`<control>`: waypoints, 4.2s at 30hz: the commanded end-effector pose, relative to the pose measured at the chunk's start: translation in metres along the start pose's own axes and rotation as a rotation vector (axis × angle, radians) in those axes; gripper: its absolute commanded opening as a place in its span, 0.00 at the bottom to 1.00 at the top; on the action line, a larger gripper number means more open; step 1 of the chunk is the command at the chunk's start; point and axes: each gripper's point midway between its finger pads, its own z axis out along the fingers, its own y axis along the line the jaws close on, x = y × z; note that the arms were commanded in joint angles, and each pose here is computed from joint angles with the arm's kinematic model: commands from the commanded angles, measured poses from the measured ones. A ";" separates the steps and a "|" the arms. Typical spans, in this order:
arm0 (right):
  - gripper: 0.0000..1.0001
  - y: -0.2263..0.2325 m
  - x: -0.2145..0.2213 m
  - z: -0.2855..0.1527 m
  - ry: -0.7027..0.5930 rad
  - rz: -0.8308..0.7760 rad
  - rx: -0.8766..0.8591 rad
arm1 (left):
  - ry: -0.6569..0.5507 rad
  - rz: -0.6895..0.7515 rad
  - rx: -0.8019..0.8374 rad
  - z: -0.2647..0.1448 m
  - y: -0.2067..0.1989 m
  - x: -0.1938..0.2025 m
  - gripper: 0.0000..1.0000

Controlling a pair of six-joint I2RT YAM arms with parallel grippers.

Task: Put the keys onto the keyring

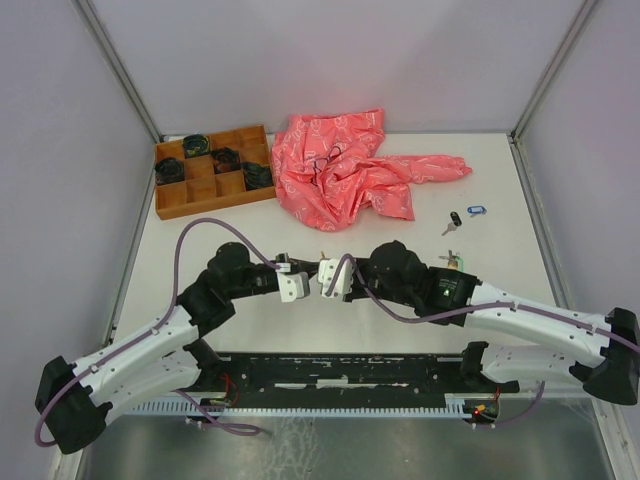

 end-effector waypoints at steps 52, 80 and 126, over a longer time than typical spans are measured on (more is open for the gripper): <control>0.01 -0.019 -0.022 -0.008 -0.069 0.054 0.067 | -0.066 0.006 -0.021 0.002 0.009 -0.019 0.03; 0.01 -0.020 -0.033 -0.007 -0.113 0.065 0.055 | -0.074 0.001 -0.002 0.003 0.006 -0.019 0.03; 0.01 -0.021 -0.034 -0.006 -0.109 0.080 0.056 | -0.081 -0.005 0.020 0.005 0.003 -0.020 0.03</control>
